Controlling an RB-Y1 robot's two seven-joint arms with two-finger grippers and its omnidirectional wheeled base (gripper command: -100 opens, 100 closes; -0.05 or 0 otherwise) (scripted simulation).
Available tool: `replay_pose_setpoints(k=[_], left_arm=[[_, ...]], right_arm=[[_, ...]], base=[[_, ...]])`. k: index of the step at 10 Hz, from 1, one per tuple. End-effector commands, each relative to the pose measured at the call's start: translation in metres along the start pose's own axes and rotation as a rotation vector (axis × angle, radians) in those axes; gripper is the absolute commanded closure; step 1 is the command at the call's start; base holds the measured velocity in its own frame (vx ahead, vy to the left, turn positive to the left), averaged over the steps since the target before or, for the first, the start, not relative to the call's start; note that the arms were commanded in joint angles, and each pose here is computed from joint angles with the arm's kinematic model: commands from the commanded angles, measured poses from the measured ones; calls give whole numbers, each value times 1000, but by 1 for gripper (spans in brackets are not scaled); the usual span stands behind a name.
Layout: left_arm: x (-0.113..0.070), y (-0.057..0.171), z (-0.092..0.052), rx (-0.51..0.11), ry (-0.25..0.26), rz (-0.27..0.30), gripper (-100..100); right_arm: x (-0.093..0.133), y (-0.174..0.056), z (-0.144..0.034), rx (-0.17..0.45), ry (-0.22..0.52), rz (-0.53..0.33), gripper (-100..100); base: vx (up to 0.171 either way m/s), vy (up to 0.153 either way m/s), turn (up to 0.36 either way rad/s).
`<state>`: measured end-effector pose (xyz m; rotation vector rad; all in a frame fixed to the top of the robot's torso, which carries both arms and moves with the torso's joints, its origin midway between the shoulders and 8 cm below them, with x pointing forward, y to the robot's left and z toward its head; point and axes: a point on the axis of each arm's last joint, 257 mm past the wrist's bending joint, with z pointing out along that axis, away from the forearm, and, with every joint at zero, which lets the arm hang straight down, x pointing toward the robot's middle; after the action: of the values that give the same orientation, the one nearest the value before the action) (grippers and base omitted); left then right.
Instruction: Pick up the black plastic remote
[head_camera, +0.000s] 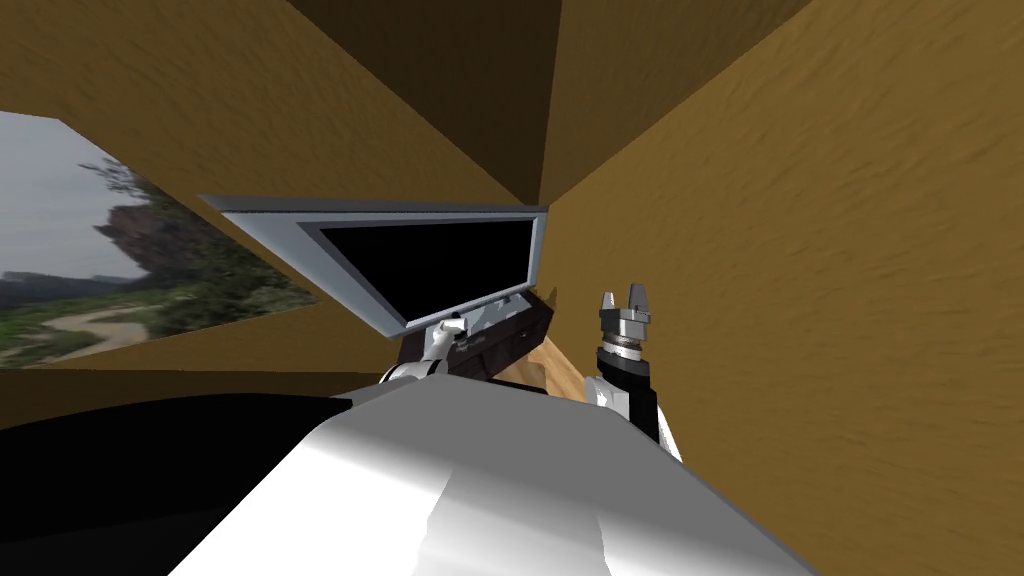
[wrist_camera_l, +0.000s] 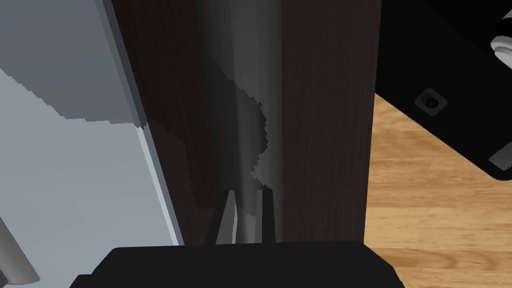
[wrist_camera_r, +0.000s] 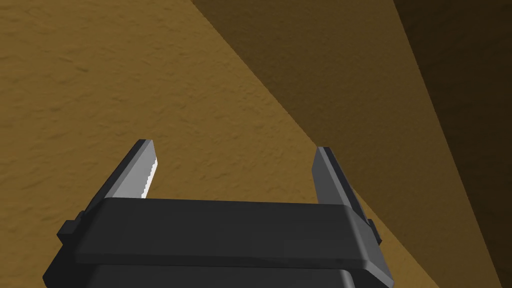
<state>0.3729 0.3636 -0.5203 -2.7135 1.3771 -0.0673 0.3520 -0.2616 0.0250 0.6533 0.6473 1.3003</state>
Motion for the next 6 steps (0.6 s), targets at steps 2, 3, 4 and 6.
replay_pose_setpoints(k=[2,3,4,6], left_arm=[[7,0,-6,1,10,82,100],[7,0,-6,1,10,90,100],[11,0,-8,2,15,130,100],[9,0,-8,1,12,113,0]], right_arm=[[0,0,0,0,0,0,0],[0,0,0,0,0,0,0],[0,0,0,0,0,0,0],[0,0,0,0,0,0,0]], base=[[78,-89,299],[69,-83,232],[55,-69,242],[15,-22,24]])
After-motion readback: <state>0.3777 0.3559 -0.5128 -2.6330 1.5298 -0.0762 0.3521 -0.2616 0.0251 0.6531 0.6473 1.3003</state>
